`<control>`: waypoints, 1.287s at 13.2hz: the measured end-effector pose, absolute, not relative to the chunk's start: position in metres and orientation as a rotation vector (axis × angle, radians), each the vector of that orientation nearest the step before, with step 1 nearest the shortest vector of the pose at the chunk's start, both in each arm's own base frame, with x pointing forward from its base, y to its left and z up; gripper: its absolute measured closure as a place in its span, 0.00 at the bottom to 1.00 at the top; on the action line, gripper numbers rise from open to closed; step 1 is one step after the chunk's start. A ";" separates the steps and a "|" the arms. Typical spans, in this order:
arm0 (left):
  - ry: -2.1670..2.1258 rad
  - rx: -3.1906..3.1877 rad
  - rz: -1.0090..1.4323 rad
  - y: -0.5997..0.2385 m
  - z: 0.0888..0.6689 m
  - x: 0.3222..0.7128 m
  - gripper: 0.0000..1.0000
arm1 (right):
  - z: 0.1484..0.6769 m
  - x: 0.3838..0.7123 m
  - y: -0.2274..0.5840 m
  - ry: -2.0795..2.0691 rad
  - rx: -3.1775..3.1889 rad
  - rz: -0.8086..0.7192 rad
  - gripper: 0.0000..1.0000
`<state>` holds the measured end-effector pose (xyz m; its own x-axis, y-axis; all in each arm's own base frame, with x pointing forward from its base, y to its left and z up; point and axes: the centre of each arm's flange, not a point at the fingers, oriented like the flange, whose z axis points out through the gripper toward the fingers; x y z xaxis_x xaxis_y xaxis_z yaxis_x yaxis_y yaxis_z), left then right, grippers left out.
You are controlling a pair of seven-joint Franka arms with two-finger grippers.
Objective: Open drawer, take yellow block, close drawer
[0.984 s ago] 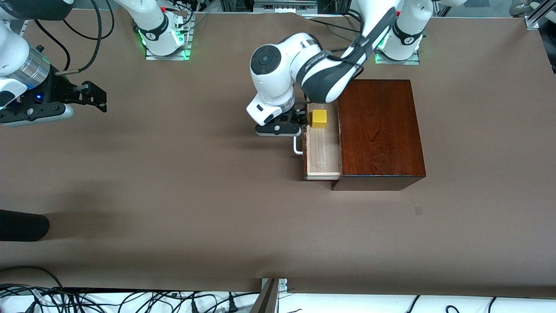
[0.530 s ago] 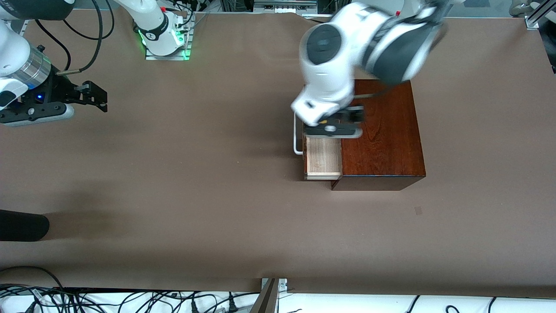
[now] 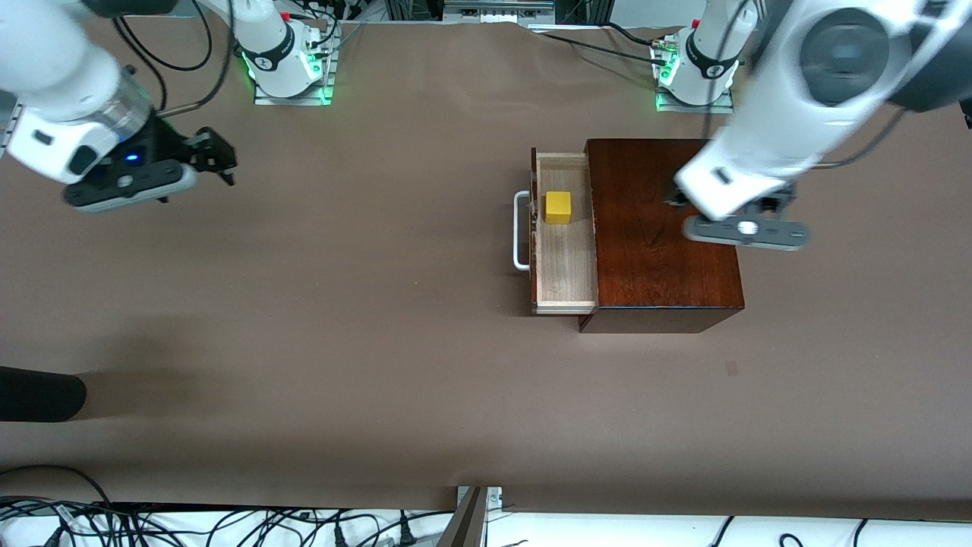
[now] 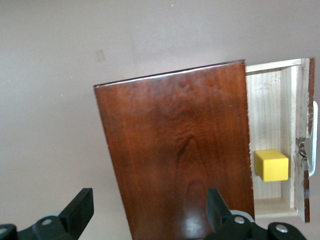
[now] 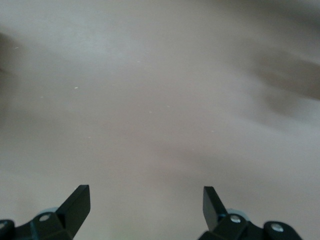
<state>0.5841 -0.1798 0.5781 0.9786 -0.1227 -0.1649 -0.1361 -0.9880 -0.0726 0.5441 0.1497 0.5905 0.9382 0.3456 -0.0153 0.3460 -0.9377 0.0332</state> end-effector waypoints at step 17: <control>0.117 -3.125 -0.062 -0.012 0.588 0.538 0.00 | 0.544 0.460 0.404 1.299 2.863 -0.091 0.00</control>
